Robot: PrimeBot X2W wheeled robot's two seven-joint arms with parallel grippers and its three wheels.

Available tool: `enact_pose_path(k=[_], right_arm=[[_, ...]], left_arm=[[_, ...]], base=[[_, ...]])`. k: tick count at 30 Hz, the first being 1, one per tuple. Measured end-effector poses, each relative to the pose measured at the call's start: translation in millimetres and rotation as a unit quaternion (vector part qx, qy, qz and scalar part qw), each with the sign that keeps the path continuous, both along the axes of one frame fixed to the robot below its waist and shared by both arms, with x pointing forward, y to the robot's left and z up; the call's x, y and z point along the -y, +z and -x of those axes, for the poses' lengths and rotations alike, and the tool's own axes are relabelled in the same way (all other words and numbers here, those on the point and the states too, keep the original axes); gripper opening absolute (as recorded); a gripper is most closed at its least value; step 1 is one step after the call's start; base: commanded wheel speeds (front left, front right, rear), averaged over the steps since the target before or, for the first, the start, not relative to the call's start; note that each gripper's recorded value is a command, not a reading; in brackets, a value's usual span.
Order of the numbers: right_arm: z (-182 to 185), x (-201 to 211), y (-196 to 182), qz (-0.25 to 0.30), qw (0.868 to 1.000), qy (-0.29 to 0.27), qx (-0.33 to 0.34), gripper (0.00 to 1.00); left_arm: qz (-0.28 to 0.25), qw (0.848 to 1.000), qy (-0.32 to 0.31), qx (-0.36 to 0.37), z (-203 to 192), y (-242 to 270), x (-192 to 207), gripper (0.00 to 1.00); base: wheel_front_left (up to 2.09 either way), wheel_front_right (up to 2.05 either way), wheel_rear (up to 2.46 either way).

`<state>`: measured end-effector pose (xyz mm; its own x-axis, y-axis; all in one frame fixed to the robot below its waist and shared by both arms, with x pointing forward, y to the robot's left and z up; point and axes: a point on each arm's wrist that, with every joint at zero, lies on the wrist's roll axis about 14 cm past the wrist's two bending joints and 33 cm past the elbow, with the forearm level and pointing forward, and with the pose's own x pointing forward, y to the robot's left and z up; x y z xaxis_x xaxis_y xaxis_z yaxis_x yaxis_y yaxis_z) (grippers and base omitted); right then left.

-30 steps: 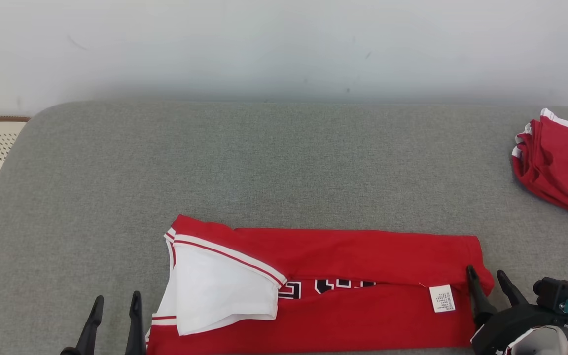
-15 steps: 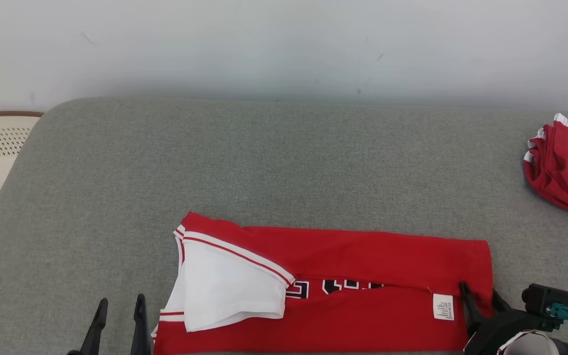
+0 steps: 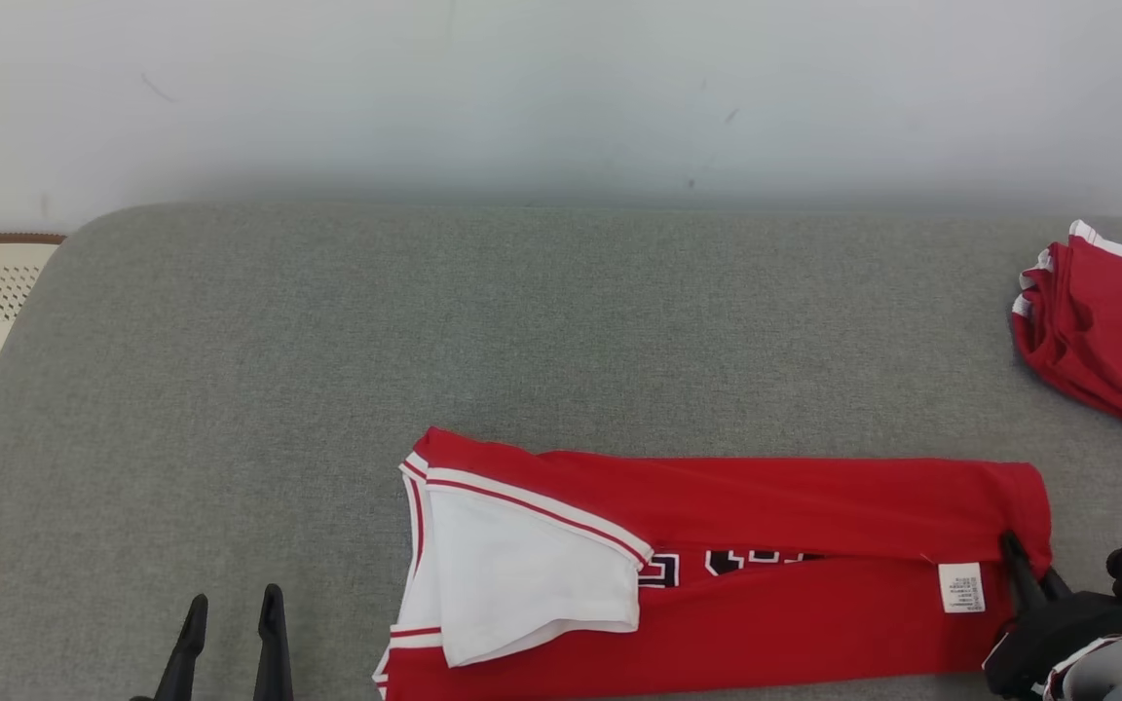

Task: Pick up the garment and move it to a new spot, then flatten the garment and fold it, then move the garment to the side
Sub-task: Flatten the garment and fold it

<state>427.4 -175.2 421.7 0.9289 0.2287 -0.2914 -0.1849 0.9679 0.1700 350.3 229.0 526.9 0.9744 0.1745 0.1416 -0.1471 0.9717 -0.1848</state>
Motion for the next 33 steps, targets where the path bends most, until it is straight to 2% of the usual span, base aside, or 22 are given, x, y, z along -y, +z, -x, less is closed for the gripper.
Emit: enact_pose_path(k=[6,11,16,22,23,33], right_arm=[[-3.9,19.6,15.8,0.013,1.000,-0.009,0.021,0.00],[-3.7,-7.9,39.3,-0.043,0.998,0.018,0.042,0.00],[9.4,-55.5,61.1,-0.109,0.990,0.081,0.042,0.00],[27.5,-107.1,87.4,-0.192,0.969,0.150,0.032,0.00],[35.5,-127.7,95.0,-0.219,0.959,0.177,0.024,0.00],[62.5,-208.3,122.1,-0.280,0.917,0.285,0.000,0.00]], left_arm=[[0.004,1.000,-0.007,0.001,-3.6,-0.1,5.4,1.00],[0.005,1.000,-0.010,0.002,-5.8,0.5,7.8,1.00],[0.006,1.000,-0.013,0.004,-5.6,1.4,7.6,1.00],[0.007,1.000,-0.009,0.007,-2.5,3.5,4.2,1.00],[0.008,1.000,-0.005,0.008,-0.6,4.0,3.2,1.00],[0.013,1.000,0.010,0.005,11.4,1.6,-6.9,1.00]], base=[[0.00,0.00,0.00],[0.00,0.00,0.00],[0.00,0.00,0.00],[0.00,0.00,0.00],[0.00,0.00,0.00],[0.00,0.00,0.00]])
